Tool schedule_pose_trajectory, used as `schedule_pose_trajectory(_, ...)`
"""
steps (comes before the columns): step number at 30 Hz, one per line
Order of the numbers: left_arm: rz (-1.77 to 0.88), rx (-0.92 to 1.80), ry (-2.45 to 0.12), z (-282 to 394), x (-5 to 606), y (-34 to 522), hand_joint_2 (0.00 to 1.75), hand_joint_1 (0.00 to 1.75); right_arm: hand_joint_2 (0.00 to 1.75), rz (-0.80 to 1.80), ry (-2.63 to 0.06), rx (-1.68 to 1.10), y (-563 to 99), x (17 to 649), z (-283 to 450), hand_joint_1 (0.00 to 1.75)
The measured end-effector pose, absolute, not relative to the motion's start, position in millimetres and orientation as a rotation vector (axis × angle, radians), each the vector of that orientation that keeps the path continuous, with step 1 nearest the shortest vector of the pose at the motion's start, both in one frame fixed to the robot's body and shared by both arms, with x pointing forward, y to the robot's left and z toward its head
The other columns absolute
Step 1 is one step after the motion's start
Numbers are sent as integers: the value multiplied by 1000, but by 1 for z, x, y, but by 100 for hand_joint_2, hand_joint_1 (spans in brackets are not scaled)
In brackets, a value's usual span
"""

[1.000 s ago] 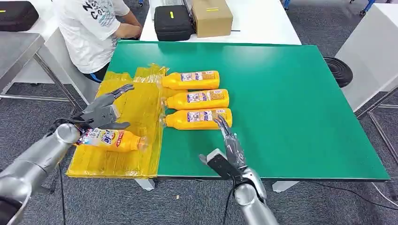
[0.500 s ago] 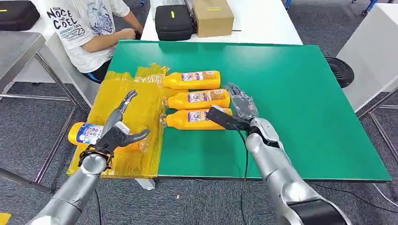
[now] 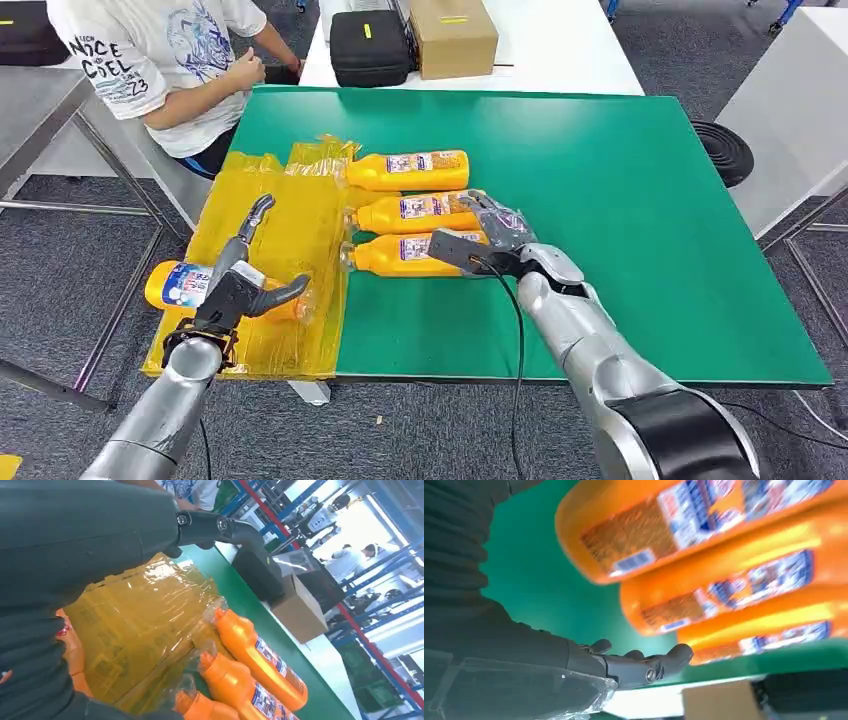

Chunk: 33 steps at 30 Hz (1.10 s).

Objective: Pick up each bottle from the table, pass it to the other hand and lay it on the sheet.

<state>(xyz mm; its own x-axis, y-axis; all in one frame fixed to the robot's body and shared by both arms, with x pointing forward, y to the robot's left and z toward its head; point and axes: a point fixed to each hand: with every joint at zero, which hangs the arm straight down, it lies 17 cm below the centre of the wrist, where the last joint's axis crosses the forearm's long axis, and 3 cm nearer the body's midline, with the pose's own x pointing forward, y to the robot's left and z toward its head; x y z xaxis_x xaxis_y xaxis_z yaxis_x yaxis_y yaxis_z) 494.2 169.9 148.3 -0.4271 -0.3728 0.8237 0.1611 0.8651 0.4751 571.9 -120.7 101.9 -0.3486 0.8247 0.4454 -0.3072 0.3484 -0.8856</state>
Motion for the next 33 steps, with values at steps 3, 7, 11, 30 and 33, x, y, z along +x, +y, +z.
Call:
schedule_pose_trajectory(3,-595,163,-1922,149,495,170,175,0,175,1291,-1489,-450,-109,566,97,0)
schedule_pose_trajectory(7,-590,170,-1919,150,496,170,175,0,175,1303,-1481,-422,-101,561,92,0)
schedule_pose_trajectory(11,-583,169,-1919,150,497,169,175,0,175,1296,-1459,-407,-101,559,86,0)
schedule_pose_trajectory(30,-578,158,-1884,139,498,170,175,0,175,1238,-1323,-450,-141,563,60,0)
schedule_pose_trajectory(33,-579,157,-1877,136,498,170,175,0,175,1235,-1301,-460,-146,563,57,0)
